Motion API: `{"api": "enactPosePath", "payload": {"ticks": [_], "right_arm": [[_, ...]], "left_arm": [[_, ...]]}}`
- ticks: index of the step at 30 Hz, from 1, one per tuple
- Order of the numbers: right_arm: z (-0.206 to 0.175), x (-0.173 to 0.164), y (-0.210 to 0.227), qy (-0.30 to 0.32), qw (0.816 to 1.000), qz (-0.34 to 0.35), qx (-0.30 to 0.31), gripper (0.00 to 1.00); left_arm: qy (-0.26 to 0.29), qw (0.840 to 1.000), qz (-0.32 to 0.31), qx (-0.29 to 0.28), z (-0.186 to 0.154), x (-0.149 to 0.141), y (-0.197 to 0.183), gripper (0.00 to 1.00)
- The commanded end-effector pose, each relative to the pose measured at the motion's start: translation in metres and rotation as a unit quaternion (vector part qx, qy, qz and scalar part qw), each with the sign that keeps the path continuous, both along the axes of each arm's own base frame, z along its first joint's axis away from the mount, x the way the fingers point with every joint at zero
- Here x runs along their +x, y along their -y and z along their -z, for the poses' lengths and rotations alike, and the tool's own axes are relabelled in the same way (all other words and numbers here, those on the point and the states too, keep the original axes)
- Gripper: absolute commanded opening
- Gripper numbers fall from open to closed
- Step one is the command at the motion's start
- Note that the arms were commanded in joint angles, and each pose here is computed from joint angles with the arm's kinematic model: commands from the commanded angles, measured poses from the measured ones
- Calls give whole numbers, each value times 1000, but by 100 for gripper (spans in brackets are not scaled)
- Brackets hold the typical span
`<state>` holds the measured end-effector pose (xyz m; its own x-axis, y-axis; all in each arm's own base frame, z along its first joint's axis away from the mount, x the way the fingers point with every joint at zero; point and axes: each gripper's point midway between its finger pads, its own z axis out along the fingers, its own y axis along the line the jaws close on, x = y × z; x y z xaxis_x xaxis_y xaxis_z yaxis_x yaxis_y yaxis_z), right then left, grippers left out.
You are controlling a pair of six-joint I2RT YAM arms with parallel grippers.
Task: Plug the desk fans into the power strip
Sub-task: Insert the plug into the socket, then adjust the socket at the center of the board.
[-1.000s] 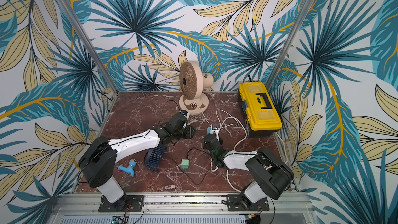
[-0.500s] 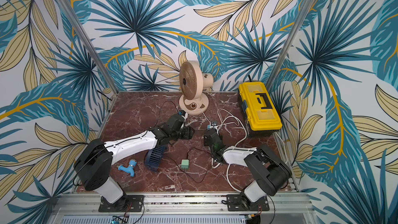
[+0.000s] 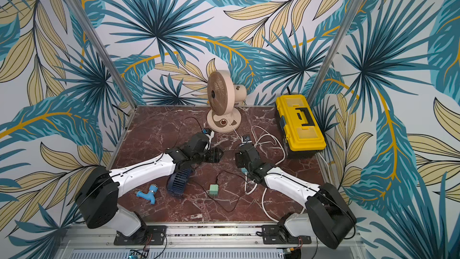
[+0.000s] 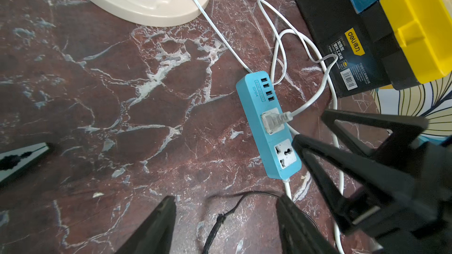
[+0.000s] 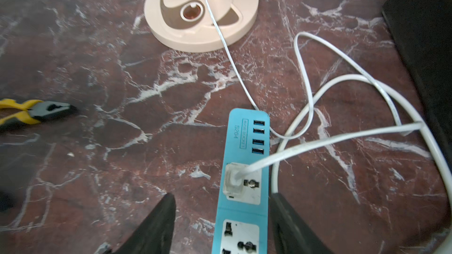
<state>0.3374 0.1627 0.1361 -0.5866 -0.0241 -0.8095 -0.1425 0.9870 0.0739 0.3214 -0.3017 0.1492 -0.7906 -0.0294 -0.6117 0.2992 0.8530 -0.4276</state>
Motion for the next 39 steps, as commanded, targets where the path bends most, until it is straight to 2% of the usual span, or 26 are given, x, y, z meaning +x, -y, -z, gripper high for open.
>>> {"api": "enactPosePath", "payload": {"ticks": [1, 4, 9, 14, 18, 24, 29, 39], "right_arm": [[-10, -20, 2, -27, 999, -21, 11, 71], [-19, -35, 9, -36, 999, -14, 28, 75], [1, -68, 31, -97, 994, 25, 33, 74], [33, -97, 43, -146, 987, 45, 57, 68], [51, -107, 48, -163, 982, 54, 76, 60], [66, -104, 78, -185, 973, 117, 73, 44], [66, -92, 101, -177, 967, 160, 84, 34], [75, -61, 125, -190, 957, 205, 80, 33]], "left_arm": [[-9, 1000, 3, 12, 4, -12, -12, 72], [-12, 1000, 4, 12, 5, -18, -17, 73], [-33, 999, 13, 26, 15, -33, -27, 78], [-41, 998, 17, 38, 24, -45, -32, 84], [-38, 997, 23, 60, 28, -53, -31, 85], [-25, 993, 38, 107, 34, -66, -26, 86], [-28, 991, 48, 121, 39, -72, -24, 85], [-49, 986, 66, 146, 59, -78, -20, 83]]}}
